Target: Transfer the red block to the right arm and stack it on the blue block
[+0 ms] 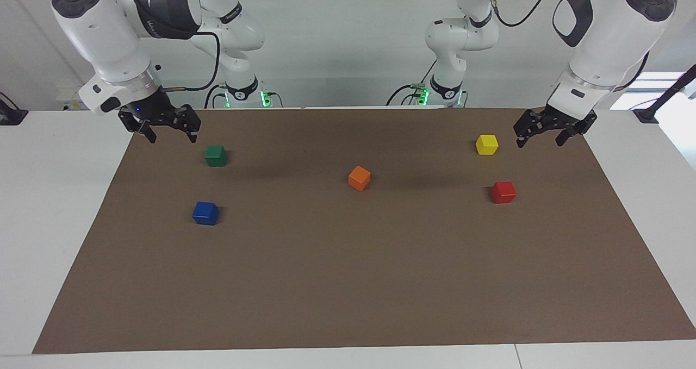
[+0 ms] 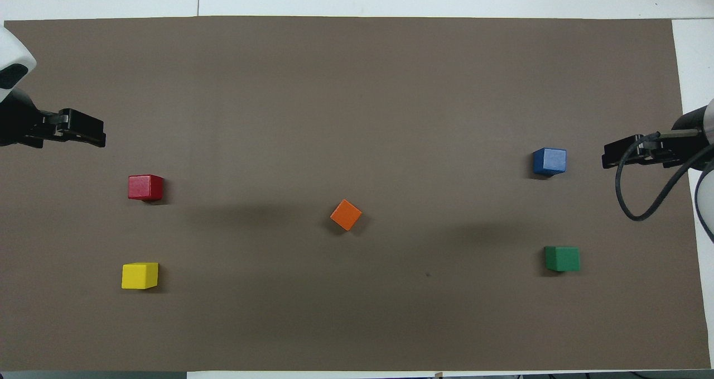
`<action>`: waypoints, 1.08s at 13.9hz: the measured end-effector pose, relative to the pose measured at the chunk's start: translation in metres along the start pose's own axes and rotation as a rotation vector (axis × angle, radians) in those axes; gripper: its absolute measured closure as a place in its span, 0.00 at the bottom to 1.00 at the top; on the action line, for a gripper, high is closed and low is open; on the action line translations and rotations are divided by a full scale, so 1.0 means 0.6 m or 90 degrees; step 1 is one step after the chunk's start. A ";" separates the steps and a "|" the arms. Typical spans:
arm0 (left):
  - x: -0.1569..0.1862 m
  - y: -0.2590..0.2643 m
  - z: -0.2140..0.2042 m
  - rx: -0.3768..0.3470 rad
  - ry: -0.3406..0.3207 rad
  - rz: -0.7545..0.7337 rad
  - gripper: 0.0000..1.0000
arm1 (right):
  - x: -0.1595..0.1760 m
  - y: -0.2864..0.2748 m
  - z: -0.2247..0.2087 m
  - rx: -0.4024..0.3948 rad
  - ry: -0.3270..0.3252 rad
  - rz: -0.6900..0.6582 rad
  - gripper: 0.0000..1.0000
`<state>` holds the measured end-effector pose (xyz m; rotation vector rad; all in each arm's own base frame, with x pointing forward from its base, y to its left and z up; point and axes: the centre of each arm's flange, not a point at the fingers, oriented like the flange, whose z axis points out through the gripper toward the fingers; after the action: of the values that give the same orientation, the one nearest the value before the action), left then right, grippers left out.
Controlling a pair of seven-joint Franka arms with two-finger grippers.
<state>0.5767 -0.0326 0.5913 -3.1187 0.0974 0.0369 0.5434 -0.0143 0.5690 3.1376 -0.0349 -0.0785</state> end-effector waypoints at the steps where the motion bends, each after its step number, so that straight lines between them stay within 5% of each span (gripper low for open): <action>1: 0.000 0.000 0.000 0.000 0.000 0.000 0.00 | 0.000 0.000 0.000 0.000 0.000 0.000 0.00; 15: 0.009 -0.014 0.044 0.000 -0.021 0.007 0.00 | 0.000 0.000 0.000 0.000 0.000 0.000 0.00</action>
<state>0.5821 -0.0238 0.5651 -3.1166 0.1149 0.0887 0.5434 -0.0143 0.5690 3.1376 -0.0351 -0.0786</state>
